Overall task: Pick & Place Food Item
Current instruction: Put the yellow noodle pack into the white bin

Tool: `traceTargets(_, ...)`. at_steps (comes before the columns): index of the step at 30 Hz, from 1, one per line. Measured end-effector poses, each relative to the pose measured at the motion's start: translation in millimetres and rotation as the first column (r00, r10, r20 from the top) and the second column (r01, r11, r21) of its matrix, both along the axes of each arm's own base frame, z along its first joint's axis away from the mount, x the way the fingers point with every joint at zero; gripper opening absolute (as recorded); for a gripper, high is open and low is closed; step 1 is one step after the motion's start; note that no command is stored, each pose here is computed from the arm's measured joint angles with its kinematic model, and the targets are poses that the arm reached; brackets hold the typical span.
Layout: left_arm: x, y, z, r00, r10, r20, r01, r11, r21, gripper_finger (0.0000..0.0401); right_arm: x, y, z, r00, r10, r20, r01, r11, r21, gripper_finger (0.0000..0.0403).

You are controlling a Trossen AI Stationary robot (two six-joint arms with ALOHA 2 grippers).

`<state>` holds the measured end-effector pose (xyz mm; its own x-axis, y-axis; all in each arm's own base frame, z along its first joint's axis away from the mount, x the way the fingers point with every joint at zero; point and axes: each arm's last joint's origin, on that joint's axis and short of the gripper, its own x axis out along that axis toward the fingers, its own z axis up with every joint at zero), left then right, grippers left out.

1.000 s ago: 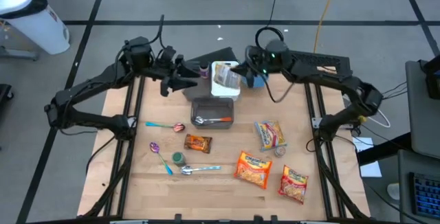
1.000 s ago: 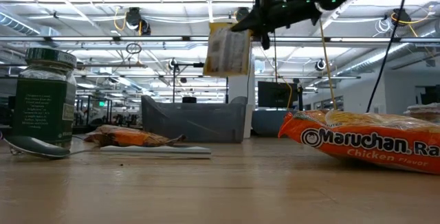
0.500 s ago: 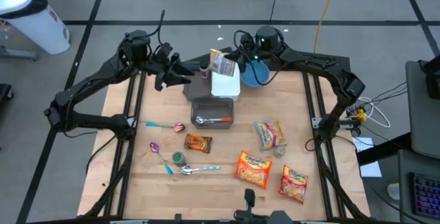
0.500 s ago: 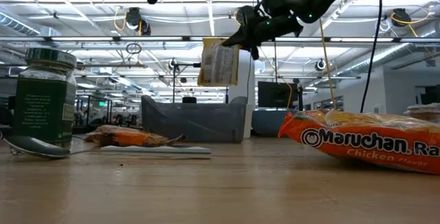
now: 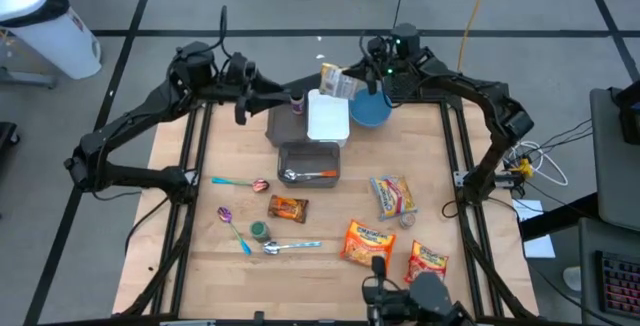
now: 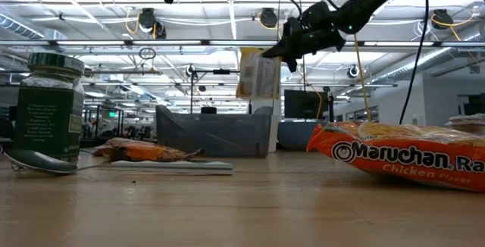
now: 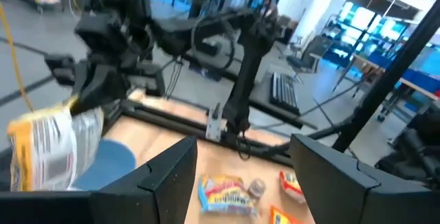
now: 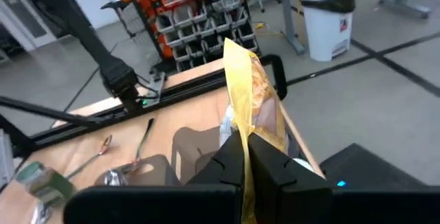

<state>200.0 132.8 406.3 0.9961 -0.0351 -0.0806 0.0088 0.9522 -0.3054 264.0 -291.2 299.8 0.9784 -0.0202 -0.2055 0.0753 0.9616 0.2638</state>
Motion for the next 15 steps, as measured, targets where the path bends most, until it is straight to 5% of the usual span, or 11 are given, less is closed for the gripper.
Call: traceTargets(15, 0, 3, 5, 0.994, 0.099, 0.041, -0.099, 0.995, -0.016, 0.0241, 21, -29, -16, 0.992, 0.117, 0.045, -0.118, 0.993, 0.01, 0.0)
